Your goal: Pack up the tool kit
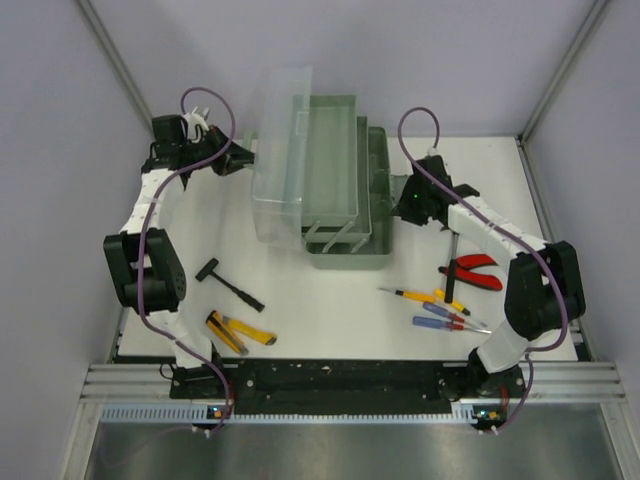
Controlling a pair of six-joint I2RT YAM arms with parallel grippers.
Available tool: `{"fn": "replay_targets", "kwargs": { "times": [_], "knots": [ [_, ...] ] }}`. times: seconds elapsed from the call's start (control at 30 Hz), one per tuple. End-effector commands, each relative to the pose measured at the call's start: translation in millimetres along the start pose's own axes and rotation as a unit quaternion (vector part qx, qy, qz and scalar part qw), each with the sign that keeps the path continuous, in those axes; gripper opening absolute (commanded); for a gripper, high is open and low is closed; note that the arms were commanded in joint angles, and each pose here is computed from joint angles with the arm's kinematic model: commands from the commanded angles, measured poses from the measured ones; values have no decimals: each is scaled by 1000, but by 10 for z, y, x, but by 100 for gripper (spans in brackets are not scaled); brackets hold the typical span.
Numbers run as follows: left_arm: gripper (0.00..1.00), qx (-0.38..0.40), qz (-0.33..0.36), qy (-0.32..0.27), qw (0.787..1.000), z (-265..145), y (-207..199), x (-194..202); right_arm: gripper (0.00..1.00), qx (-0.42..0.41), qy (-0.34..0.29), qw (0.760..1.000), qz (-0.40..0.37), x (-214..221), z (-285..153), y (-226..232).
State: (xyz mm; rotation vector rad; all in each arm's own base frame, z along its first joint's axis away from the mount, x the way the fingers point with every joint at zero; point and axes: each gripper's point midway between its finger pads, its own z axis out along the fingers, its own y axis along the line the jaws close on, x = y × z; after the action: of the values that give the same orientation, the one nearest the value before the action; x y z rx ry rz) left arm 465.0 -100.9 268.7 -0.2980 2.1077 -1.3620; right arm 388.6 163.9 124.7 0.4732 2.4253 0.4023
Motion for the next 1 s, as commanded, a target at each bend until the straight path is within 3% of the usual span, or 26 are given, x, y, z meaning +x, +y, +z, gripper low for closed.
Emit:
{"fn": "replay_targets", "kwargs": {
  "times": [0.0,0.17,0.43,0.63,0.8,0.97],
  "knots": [
    [0,75,140,-60,985,-95,-359,-394,33,50,-51,997,15,-334,-162,-221],
    [0,76,129,-56,987,-56,-223,-375,33,51,-50,997,36,-372,-194,-268],
    [8,74,123,-49,988,-60,-87,-338,36,47,-49,997,41,-388,-217,-254],
    [11,73,117,-45,989,-65,-18,-308,37,4,-37,999,25,-389,-202,-78],
    [13,74,107,-46,990,-90,39,-319,47,-45,-49,998,3,-465,-327,103],
    [22,82,88,-42,992,-97,122,-303,56,-125,-34,991,-32,-392,-349,359]
  ]
}}
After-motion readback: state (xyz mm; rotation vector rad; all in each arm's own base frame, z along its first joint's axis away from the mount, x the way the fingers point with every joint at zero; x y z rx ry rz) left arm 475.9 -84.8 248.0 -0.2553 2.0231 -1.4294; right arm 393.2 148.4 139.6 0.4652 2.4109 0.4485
